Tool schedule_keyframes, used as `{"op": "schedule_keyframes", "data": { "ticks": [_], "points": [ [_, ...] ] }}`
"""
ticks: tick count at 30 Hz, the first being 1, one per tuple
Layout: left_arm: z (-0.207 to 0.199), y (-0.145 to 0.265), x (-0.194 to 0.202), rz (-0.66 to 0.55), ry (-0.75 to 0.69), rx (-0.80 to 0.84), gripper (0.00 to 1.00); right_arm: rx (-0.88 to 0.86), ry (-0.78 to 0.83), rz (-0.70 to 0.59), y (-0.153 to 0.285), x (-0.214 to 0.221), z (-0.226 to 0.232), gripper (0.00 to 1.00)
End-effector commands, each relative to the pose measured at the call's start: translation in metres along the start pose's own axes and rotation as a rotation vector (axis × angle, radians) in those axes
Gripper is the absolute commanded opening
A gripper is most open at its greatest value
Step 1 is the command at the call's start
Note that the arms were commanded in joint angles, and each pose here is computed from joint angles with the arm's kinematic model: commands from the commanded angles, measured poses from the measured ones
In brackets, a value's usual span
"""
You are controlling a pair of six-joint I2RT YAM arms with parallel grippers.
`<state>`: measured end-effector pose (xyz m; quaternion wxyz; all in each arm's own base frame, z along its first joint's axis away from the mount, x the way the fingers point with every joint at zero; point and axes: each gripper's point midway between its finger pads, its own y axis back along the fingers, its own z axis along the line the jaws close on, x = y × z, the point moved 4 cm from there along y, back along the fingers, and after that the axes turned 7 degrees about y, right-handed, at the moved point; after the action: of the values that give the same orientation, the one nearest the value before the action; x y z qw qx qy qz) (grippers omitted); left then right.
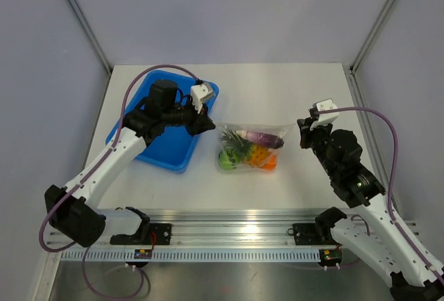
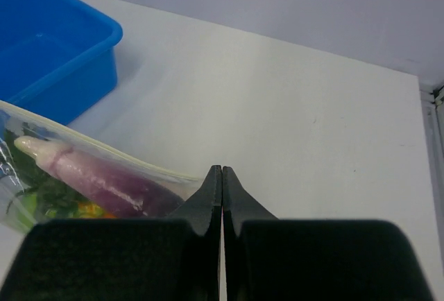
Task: Place the food in the zip-top bag and seal the zipper
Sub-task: Place the zipper food storage bag at the center of the board.
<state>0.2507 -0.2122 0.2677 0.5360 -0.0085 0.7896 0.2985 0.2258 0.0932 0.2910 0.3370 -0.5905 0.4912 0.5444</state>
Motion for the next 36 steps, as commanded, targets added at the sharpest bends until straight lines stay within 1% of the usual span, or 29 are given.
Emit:
{"op": "schedule_keyframes", "data": {
  "ticks": [1, 2, 3, 4, 6, 7, 8, 9, 10, 11, 12, 13, 16, 17, 18, 22, 23, 24, 25, 26, 27, 28, 29, 30, 31, 32, 33, 35, 36],
  "points": [
    [-0.004, -0.013, -0.064, -0.15, -0.055, 0.071, 0.0, 0.129, 0.054, -0.168, -0.016, -0.056, -0.022, 0.0],
    [0.0, -0.019, -0.083, -0.172, -0.066, 0.076, 0.0, 0.134, 0.063, -0.193, -0.02, -0.068, -0.024, 0.0],
    [0.003, -0.026, -0.091, -0.18, -0.069, 0.085, 0.0, 0.139, 0.073, -0.207, -0.034, -0.076, -0.023, 0.0],
    [0.005, -0.029, -0.1, -0.193, -0.077, 0.094, 0.0, 0.148, 0.088, -0.236, -0.036, -0.093, -0.028, 0.0],
    [0.012, -0.039, -0.127, -0.231, -0.097, 0.103, 0.0, 0.16, 0.095, -0.234, -0.055, -0.102, -0.032, 0.0],
    [0.013, -0.041, -0.138, -0.251, -0.109, 0.11, 0.0, 0.174, 0.098, -0.243, -0.059, -0.108, -0.039, 0.0],
    [0.016, -0.046, -0.146, -0.265, -0.102, 0.115, 0.0, 0.19, 0.088, -0.286, -0.058, -0.13, -0.047, 0.0],
    [0.019, -0.051, -0.165, -0.313, -0.125, 0.122, 0.0, 0.194, 0.089, -0.272, -0.069, -0.132, -0.049, 0.0],
    [0.02, -0.055, -0.174, -0.334, -0.124, 0.135, 0.0, 0.217, 0.085, -0.269, -0.072, -0.137, -0.057, 0.0],
    [0.019, -0.057, -0.182, -0.353, -0.108, 0.153, 0.0, 0.25, 0.074, -0.294, -0.07, -0.155, -0.068, 0.0],
    [0.014, -0.049, -0.208, -0.415, -0.145, 0.167, 0.0, 0.258, 0.079, -0.26, -0.077, -0.153, -0.072, 0.0],
    [0.017, -0.059, -0.21, -0.411, -0.115, 0.194, 0.0, 0.282, 0.07, -0.281, -0.074, -0.165, -0.08, 0.0],
    [0.008, -0.05, -0.242, -0.493, -0.153, 0.235, 0.0, 0.314, 0.047, -0.284, -0.072, -0.169, -0.09, 0.0],
    [0.003, -0.046, -0.247, -0.511, -0.134, 0.253, 0.0, 0.328, 0.041, -0.276, -0.072, -0.166, -0.094, 0.0],
    [-0.002, -0.04, -0.258, -0.559, -0.16, 0.266, 0.0, 0.33, 0.033, -0.275, -0.071, -0.165, -0.095, 0.0],
    [-0.02, -0.02, -0.264, -0.61, -0.168, 0.322, 0.0, 0.352, -0.014, -0.238, -0.072, -0.144, -0.098, 0.0],
    [-0.024, -0.02, -0.247, -0.584, -0.13, 0.339, 0.0, 0.347, -0.019, -0.213, -0.073, -0.131, -0.096, 0.0],
    [-0.031, -0.011, -0.243, -0.612, -0.155, 0.359, 0.0, 0.345, -0.025, -0.205, -0.073, -0.125, -0.095, 0.0],
    [-0.038, -0.009, -0.23, -0.596, -0.136, 0.395, 0.0, 0.34, -0.041, -0.184, -0.074, -0.114, -0.092, 0.0],
    [-0.027, -0.033, -0.184, -0.51, -0.054, 0.4, 0.5, 0.339, -0.048, -0.173, -0.075, -0.108, -0.091, 0.0],
    [-0.038, -0.018, -0.174, -0.514, -0.065, 0.403, 0.78, 0.335, -0.051, -0.151, -0.074, -0.101, -0.09, 0.0],
    [-0.031, -0.027, -0.151, -0.482, -0.025, 0.367, 0.99, 0.33, -0.063, -0.122, -0.074, -0.09, -0.087, 0.01],
    [-0.02, -0.041, -0.112, -0.412, 0.04, 0.319, 0.99, 0.327, -0.07, -0.115, -0.074, -0.087, -0.086, 0.08],
    [-0.022, -0.033, -0.102, -0.406, 0.045, 0.288, 0.99, 0.323, -0.076, -0.097, -0.072, -0.082, -0.085, 0.14],
    [-0.018, -0.031, -0.095, -0.404, 0.043, 0.238, 0.99, 0.319, -0.091, -0.086, -0.072, -0.079, -0.084, 0.21],
    [-0.016, -0.028, -0.09, -0.395, 0.048, 0.205, 0.99, 0.312, -0.099, -0.072, -0.072, -0.077, -0.082, 0.25],
    [-0.02, -0.018, -0.084, -0.371, 0.068, 0.171, 0.99, 0.305, -0.102, -0.034, -0.071, -0.07, -0.08, 0.34],
    [-0.01, -0.008, -0.084, -0.368, 0.072, 0.047, 0.99, 0.286, -0.122, -0.003, -0.068, -0.071, -0.078, 0.44],
    [-0.008, -0.004, -0.074, -0.319, 0.108, -0.002, 0.99, 0.276, -0.142, 0.053, -0.067, -0.062, -0.074, 0.57]
  ]
}}
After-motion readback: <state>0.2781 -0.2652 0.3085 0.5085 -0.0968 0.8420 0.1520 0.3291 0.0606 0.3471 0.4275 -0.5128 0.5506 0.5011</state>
